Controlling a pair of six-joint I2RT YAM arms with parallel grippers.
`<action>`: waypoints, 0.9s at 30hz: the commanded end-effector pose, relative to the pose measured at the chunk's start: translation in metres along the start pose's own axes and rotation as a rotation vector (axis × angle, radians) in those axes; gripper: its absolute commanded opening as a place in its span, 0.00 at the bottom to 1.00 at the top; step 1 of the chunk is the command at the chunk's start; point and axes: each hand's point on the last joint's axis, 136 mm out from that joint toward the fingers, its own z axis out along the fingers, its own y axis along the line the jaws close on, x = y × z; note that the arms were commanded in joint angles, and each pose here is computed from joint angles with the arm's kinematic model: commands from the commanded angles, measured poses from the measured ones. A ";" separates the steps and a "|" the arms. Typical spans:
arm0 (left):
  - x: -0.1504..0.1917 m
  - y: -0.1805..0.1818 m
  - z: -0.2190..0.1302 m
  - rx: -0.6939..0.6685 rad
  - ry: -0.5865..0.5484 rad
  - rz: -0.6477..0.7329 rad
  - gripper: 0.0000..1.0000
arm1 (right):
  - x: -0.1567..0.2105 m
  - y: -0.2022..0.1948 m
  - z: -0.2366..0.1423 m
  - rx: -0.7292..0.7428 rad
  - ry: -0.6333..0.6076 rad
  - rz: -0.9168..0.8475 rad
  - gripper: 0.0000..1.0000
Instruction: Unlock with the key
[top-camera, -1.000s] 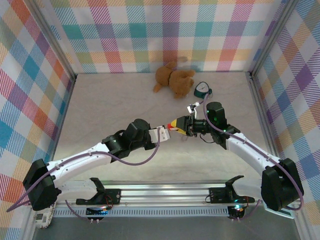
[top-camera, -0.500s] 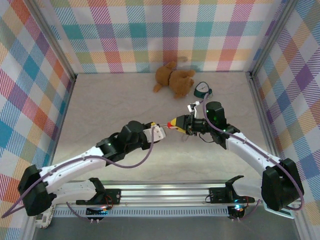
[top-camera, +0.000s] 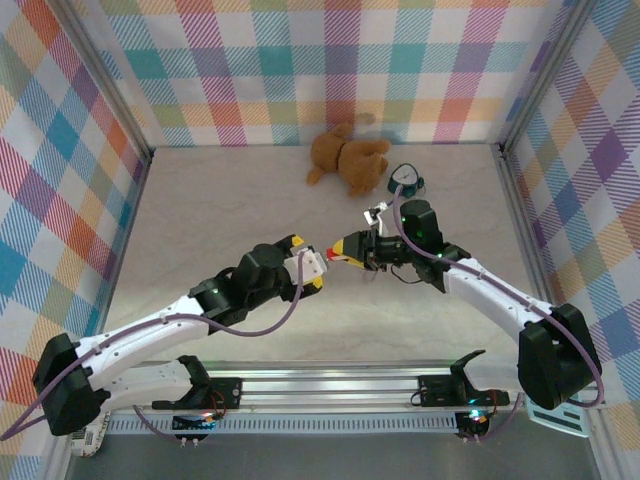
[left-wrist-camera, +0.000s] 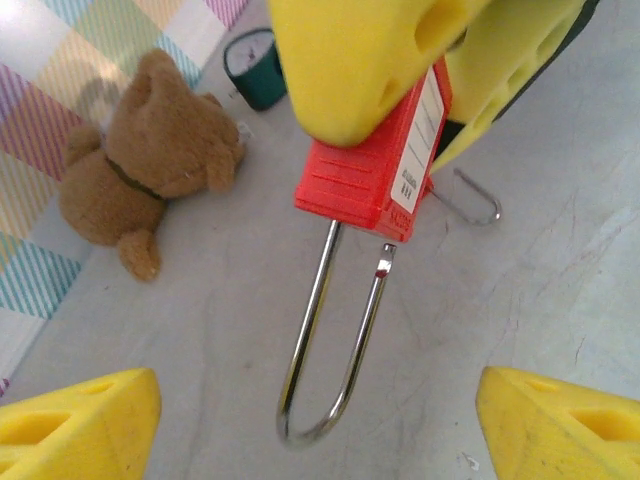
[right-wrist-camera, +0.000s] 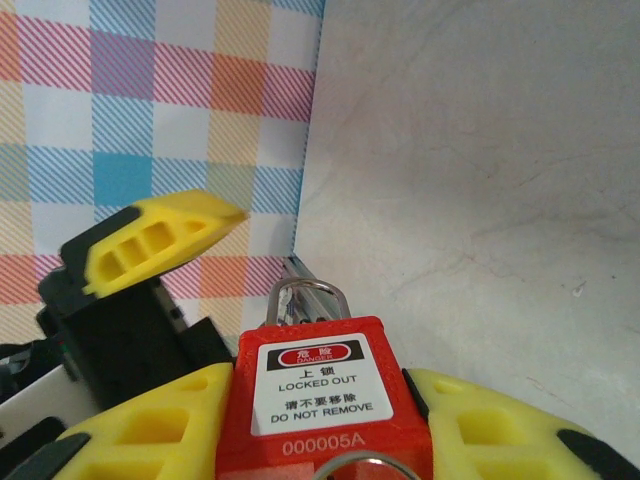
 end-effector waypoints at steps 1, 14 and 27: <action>-0.012 0.012 0.006 -0.042 -0.034 0.029 0.75 | 0.003 0.028 -0.005 -0.066 0.016 -0.071 0.24; 0.001 0.018 0.008 -0.115 -0.006 0.042 0.00 | 0.007 0.034 -0.006 -0.090 0.024 -0.045 0.24; -0.022 0.015 -0.003 -0.506 -0.116 0.389 0.00 | 0.019 0.007 0.021 -0.059 0.078 0.085 0.29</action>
